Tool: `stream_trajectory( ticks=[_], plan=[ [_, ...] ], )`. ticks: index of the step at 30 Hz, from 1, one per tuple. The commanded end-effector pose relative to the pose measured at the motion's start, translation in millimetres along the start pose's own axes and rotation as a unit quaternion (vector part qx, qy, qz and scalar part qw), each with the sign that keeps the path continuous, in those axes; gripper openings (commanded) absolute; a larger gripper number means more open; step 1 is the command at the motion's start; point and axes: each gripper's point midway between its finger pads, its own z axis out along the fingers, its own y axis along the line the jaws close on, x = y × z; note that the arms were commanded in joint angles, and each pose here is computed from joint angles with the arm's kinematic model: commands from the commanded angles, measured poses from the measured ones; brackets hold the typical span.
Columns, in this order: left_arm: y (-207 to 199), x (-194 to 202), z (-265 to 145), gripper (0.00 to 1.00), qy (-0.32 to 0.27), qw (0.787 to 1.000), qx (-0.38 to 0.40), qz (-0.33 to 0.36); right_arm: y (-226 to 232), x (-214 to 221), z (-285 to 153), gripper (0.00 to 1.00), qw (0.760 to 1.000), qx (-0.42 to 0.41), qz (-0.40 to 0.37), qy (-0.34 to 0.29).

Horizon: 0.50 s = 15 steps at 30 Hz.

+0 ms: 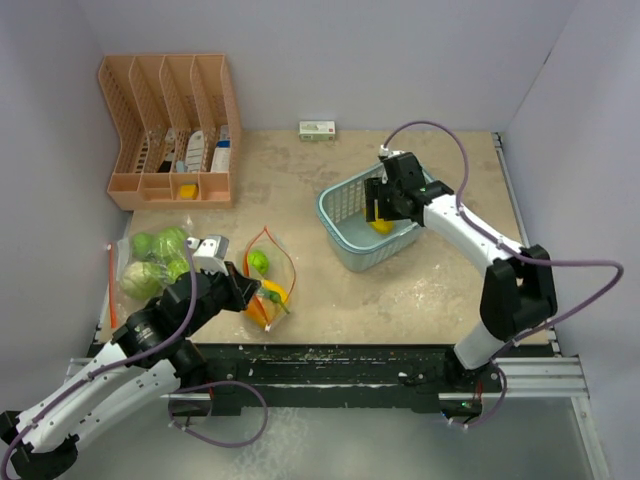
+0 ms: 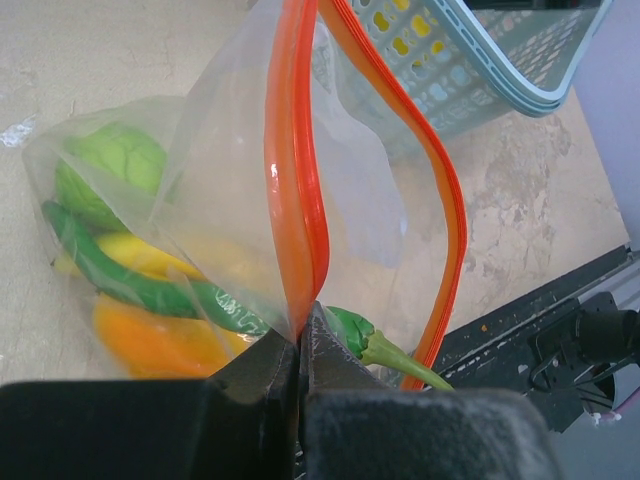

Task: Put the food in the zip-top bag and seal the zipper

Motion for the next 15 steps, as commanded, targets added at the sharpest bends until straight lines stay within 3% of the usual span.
stream_trajectory(
  ticks=[1, 2, 4, 15],
  plan=[
    [-16, -23, -9, 0.00, -0.029, 0.999, 0.023, -0.020, -1, -20, -6, 0.90, 0.999, 0.000, -0.014, -0.037],
    [-16, -22, -9, 0.00, -0.028, 0.999, 0.023, -0.019, -4, -19, -1, 0.96, 0.999, 0.009, -0.018, -0.034],
    [-16, -22, -9, 0.00, -0.027, 0.999, 0.023, -0.019, -7, -19, 11, 0.99, 0.999, 0.022, -0.025, -0.025],
    [-13, -21, -12, 0.00, -0.027, 0.999, 0.018, -0.020, -19, -8, 72, 1.00, 0.998, 0.040, -0.041, -0.009]
  ],
)
